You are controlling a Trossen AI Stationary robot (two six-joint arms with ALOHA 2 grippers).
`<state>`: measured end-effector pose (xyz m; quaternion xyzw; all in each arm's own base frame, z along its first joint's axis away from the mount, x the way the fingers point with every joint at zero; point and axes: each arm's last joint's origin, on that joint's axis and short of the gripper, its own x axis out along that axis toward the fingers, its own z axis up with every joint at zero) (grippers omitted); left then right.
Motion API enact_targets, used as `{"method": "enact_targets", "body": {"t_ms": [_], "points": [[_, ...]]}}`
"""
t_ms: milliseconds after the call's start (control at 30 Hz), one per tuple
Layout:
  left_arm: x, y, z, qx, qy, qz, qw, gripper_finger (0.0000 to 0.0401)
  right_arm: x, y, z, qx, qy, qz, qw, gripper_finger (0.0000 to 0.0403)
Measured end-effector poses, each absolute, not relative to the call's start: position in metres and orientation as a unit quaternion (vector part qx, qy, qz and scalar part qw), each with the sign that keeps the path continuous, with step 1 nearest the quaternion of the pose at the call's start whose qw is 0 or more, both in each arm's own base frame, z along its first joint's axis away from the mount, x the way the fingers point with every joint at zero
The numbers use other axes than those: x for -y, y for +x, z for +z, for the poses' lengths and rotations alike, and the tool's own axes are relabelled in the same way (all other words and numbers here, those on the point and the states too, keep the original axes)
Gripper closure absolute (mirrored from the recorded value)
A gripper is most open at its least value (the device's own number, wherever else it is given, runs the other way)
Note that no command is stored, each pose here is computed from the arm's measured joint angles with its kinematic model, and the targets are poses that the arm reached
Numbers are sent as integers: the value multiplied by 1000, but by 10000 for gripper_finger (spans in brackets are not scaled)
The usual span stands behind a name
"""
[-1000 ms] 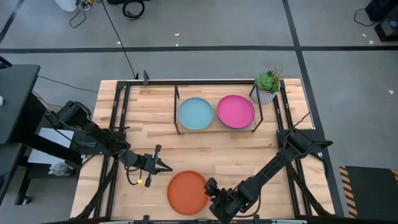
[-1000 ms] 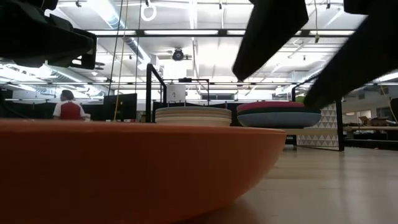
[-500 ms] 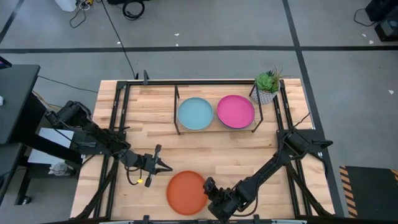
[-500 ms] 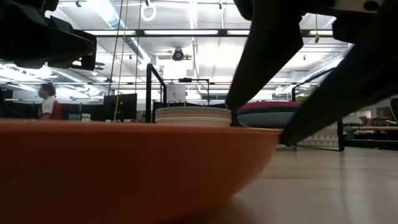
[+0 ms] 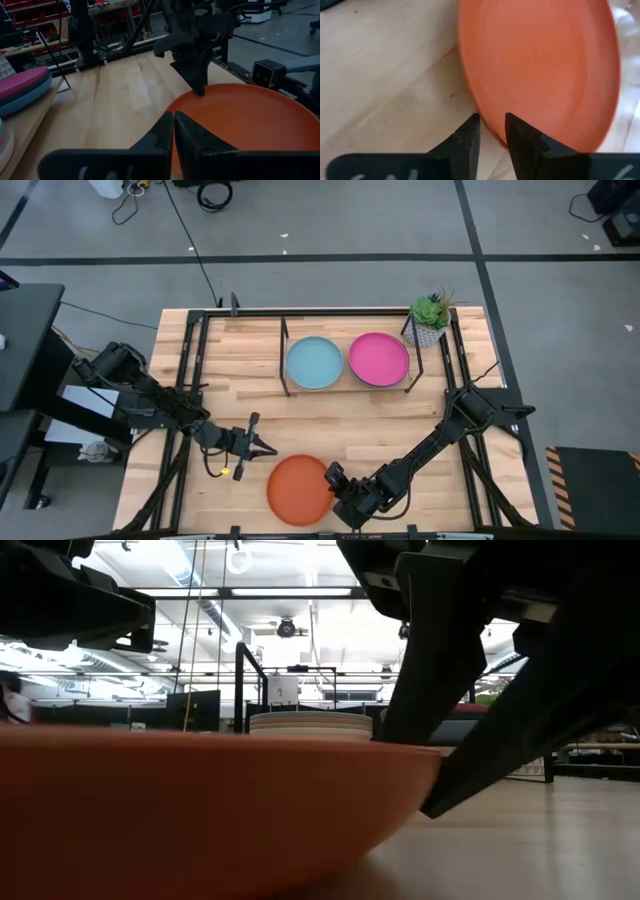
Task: Place and stack plates onto a shelf
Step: Stack the orange plate on top of the dark pink plate on the shelf
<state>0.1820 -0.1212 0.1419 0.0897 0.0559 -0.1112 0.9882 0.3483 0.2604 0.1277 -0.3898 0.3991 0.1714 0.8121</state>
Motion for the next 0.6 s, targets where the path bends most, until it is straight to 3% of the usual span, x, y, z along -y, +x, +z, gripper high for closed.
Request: {"method": "enact_targets", "body": {"t_ms": [333, 600], "points": [[121, 182, 142, -57, 91, -111, 988, 378, -259, 349, 127, -402, -389, 171, 812, 385], [121, 182, 141, -59, 91, -111, 988, 378, -261, 347, 129, -397, -394, 166, 812, 387]]}}
